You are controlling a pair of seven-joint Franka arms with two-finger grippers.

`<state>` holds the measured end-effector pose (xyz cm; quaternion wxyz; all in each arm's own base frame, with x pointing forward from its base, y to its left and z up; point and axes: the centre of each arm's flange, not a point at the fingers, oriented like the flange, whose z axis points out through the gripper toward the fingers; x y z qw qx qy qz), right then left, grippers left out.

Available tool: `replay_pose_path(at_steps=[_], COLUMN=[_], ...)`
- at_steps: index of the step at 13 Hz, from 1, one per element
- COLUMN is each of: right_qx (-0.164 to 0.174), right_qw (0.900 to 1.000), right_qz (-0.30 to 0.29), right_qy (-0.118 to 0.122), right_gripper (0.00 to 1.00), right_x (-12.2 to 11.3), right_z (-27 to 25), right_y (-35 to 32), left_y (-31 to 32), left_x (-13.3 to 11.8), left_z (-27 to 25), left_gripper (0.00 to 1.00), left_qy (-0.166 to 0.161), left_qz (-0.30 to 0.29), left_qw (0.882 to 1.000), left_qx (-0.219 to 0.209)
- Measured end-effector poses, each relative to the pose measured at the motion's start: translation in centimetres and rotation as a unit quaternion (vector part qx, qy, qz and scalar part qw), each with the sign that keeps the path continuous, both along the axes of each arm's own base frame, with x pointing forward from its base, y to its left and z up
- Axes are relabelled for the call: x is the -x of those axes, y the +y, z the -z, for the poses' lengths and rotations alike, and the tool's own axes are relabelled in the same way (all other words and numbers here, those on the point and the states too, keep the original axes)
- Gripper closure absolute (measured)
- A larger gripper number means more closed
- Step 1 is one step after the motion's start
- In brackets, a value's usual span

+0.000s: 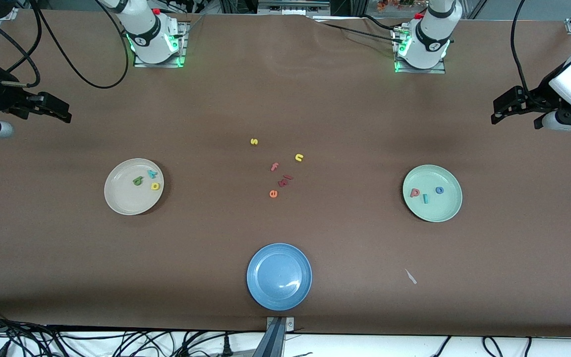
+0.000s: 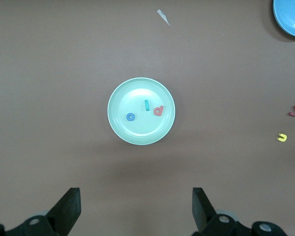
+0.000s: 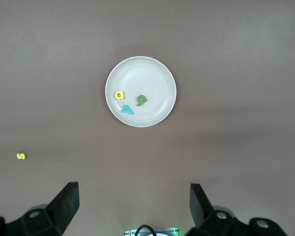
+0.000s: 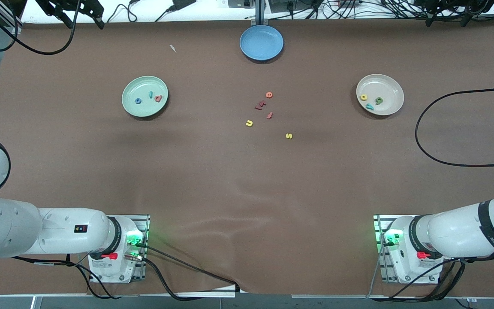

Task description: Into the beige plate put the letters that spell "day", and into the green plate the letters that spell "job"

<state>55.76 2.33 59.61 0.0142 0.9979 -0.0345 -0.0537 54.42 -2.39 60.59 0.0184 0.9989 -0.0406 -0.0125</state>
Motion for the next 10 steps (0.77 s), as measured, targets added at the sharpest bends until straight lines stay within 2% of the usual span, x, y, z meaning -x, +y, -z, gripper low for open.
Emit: replay_pose_path(at_steps=[10], right_qx=[0.001], right_qw=[1.0], right_qz=[0.003], right_qy=[0.002], right_gripper=[0.0], right_x=[-0.13], right_z=[0.25], right_y=[-0.2], left_y=[-0.11], left_x=[0.39], left_z=[-0.34], left_gripper=[0.0], left_qy=[0.014], left_qz=[0.002], left_qw=[1.0], left_qx=[-0.001])
